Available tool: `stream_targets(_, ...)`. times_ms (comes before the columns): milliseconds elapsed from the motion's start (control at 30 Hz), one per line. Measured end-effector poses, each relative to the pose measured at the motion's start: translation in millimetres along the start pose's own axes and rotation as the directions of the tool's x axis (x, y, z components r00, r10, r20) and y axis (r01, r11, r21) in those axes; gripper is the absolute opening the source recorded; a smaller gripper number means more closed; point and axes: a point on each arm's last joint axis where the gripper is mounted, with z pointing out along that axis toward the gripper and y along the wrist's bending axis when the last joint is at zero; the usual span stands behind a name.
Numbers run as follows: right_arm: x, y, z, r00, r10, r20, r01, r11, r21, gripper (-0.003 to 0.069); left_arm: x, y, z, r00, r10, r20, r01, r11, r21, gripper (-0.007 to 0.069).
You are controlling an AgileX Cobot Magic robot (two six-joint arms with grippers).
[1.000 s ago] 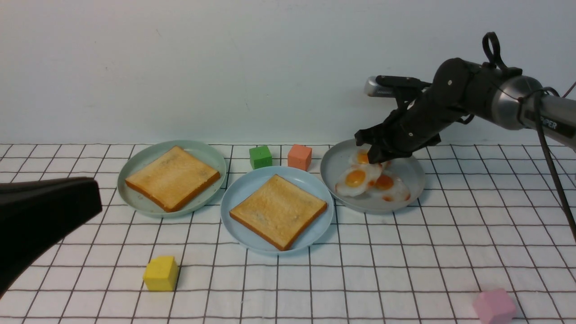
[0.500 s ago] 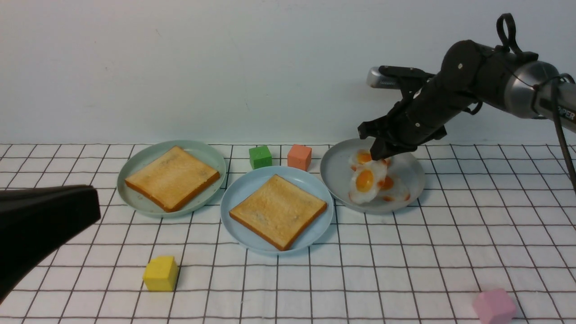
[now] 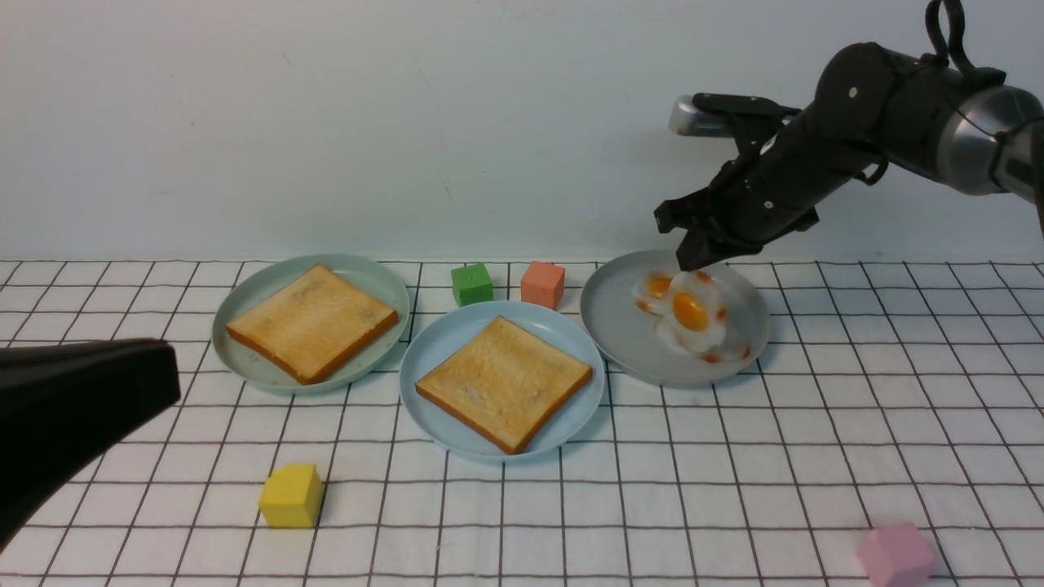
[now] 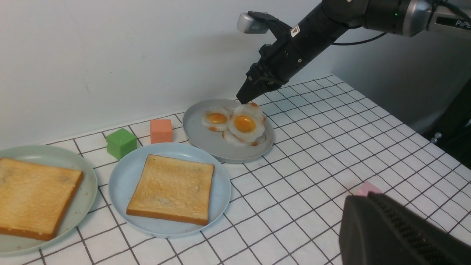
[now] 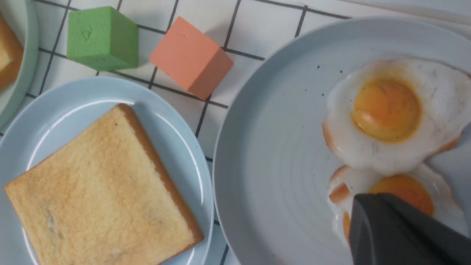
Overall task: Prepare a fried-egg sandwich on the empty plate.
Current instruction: Use the right arm to grab a fried egg
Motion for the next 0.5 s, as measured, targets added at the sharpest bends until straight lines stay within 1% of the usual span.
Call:
stream_targets(133,-0.9,-6.6,-3.9,1.0,0.011,0.005,-0.011,1.0,0.007,-0.001,-0.1,0.2,0.0,1.0,0.004,0.001,-0.004,1.0,-0.002,-0.0003)
stream_targets(367,-1.8,-8.2,-4.1,1.0,0.005,0.016,-0.005,1.0,0.018,-0.001,-0.1,0.2,0.0,1.0,0.004,0.001,-0.004,1.0,-0.002,0.0001)
stream_targets(500,-1.6,-15.5,6.0,0.999,-0.022,0.032,0.02,0.998,0.064,-0.001,0.0,0.2,0.0,1.0,0.004,0.001,-0.004,1.0,-0.002,0.0004)
